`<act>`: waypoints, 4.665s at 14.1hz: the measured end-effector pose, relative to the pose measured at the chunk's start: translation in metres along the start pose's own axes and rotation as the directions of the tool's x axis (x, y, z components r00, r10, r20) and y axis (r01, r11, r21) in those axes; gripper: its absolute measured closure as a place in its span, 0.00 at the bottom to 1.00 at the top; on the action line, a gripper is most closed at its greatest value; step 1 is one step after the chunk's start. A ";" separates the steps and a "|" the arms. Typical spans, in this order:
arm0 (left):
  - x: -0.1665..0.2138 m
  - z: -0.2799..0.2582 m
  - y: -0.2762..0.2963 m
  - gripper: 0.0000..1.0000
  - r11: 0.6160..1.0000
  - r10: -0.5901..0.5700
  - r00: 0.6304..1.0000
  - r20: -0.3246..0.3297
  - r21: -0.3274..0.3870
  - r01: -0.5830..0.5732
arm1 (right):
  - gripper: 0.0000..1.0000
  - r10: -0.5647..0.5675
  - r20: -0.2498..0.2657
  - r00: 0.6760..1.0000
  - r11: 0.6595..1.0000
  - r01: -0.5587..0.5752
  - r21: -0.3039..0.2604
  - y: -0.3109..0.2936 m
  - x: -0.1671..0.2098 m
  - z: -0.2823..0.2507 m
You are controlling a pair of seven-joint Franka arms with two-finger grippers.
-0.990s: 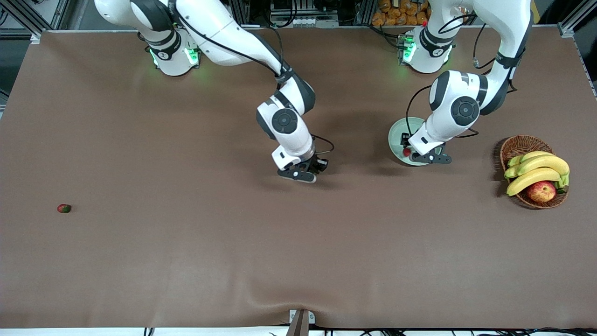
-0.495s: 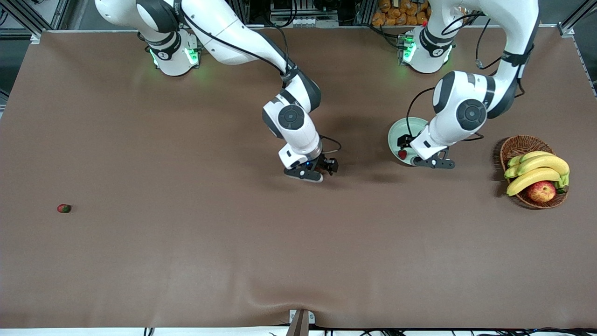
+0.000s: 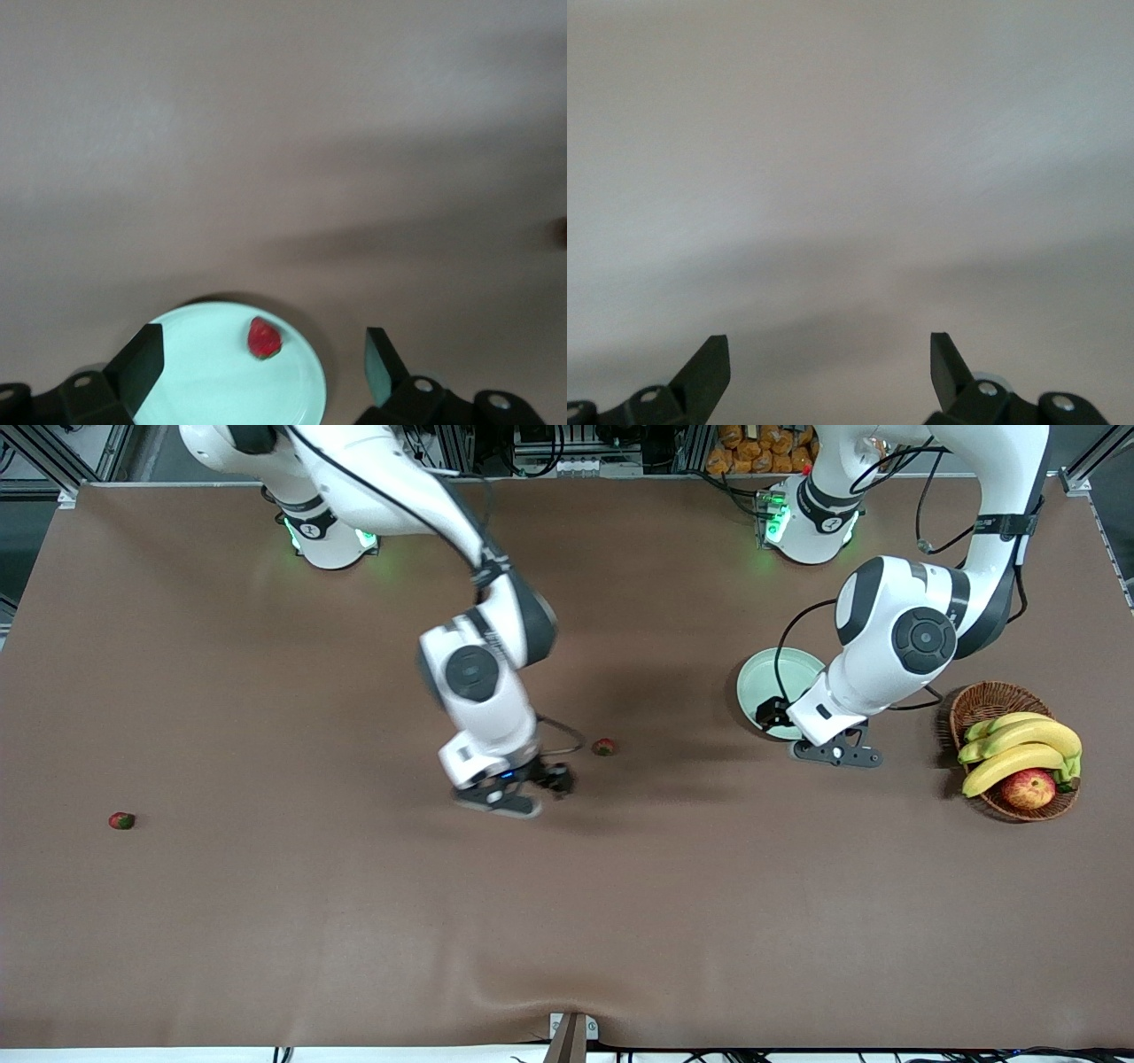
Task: Collect all strawberries into plate
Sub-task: 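Reach the left gripper to the strawberry while the right gripper reaches the last one, then grasp the strawberry with the left gripper while the right gripper grasps the last one, then carry the strawberry over the plate with the left gripper, then release the strawberry onto the plate while the right gripper carries the last one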
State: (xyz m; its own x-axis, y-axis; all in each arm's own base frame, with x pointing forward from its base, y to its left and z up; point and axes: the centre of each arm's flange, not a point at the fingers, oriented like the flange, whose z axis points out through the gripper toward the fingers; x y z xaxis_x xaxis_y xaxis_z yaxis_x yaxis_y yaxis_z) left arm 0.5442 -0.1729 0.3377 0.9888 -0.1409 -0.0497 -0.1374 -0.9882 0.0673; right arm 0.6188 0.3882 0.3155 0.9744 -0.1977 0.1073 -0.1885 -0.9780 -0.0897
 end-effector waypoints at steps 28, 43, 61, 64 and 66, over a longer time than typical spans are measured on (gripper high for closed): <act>0.007 0.170 0.280 0.17 0.999 -0.043 0.996 -0.075 -0.030 0.041 | 0.00 -0.132 0.020 0.991 0.986 0.133 -0.104 0.708 0.135 0.064; 0.003 0.167 0.265 0.67 0.998 -0.058 0.998 -0.028 0.008 0.058 | 0.09 -0.097 0.026 0.995 0.993 0.098 -0.068 0.711 0.132 0.089; -0.014 0.057 -0.047 0.67 1.000 -0.020 0.998 0.057 0.010 0.019 | 0.60 -0.358 0.054 0.932 0.932 0.354 0.072 0.543 0.182 0.006; -0.045 0.082 -0.054 0.67 1.000 -0.023 0.998 0.059 0.015 0.022 | 0.60 -0.486 0.037 0.873 0.872 0.482 0.087 0.435 0.183 0.000; -0.062 0.102 -0.056 0.67 1.000 -0.024 0.998 0.065 0.020 0.023 | 0.60 -0.535 0.027 0.844 0.842 0.531 0.093 0.371 0.176 0.000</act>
State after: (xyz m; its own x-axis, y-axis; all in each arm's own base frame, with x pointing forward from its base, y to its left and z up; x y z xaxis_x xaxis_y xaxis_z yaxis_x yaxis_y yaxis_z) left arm 0.4849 -0.1149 0.2358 0.9859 -0.1205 -0.1163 -0.1158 -0.9922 0.0464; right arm 0.7202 -0.0096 0.3014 0.9270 0.3582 0.1117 0.3698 -0.9225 -0.1110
